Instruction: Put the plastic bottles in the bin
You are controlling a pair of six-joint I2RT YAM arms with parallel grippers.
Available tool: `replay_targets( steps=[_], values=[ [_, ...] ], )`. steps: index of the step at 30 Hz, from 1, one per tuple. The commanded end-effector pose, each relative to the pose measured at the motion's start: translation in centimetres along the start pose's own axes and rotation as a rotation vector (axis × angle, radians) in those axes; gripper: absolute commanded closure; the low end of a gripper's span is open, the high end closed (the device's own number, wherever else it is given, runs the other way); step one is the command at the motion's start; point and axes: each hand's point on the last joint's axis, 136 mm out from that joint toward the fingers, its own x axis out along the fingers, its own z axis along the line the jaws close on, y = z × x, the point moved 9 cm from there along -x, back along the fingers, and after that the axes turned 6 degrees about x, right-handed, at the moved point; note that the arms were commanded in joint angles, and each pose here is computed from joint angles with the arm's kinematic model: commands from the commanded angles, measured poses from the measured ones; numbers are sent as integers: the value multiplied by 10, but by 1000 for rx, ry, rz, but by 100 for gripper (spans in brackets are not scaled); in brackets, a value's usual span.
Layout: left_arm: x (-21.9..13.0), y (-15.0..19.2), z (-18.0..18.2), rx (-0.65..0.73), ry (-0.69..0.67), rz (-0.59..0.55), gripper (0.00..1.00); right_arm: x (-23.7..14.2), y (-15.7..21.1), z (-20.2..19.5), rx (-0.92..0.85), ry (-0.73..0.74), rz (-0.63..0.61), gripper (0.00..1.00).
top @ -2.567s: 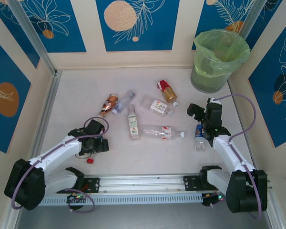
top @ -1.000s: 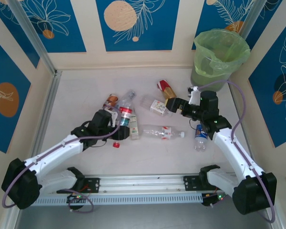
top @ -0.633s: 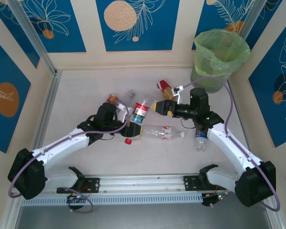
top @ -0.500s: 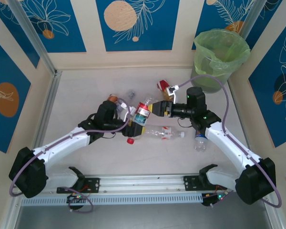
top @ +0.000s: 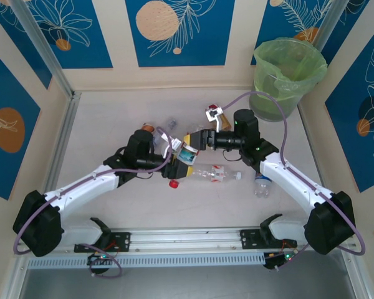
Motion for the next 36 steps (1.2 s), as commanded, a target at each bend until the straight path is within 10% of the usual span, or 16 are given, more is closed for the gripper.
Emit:
replay_targets(
  steps=[1, 14, 21, 31, 36],
  values=[
    [2, -11, -11, 50, 65, -22, 36, -2, -5, 11, -48, -46, -1, 19],
    [7, -17, -9, 47, 79, -44, 34, -12, -13, 2, -19, -30, -33, 39],
    [5, -17, -7, 67, 27, -49, 12, -18, -18, -3, 9, -1, -78, 44],
    [-19, -9, 2, 118, -263, -141, 0, -65, -57, -32, 76, 212, -258, 47],
    [-40, -1, 29, 6, -643, -235, 0, -98, -87, -36, 45, 325, -372, 48]
  ],
)
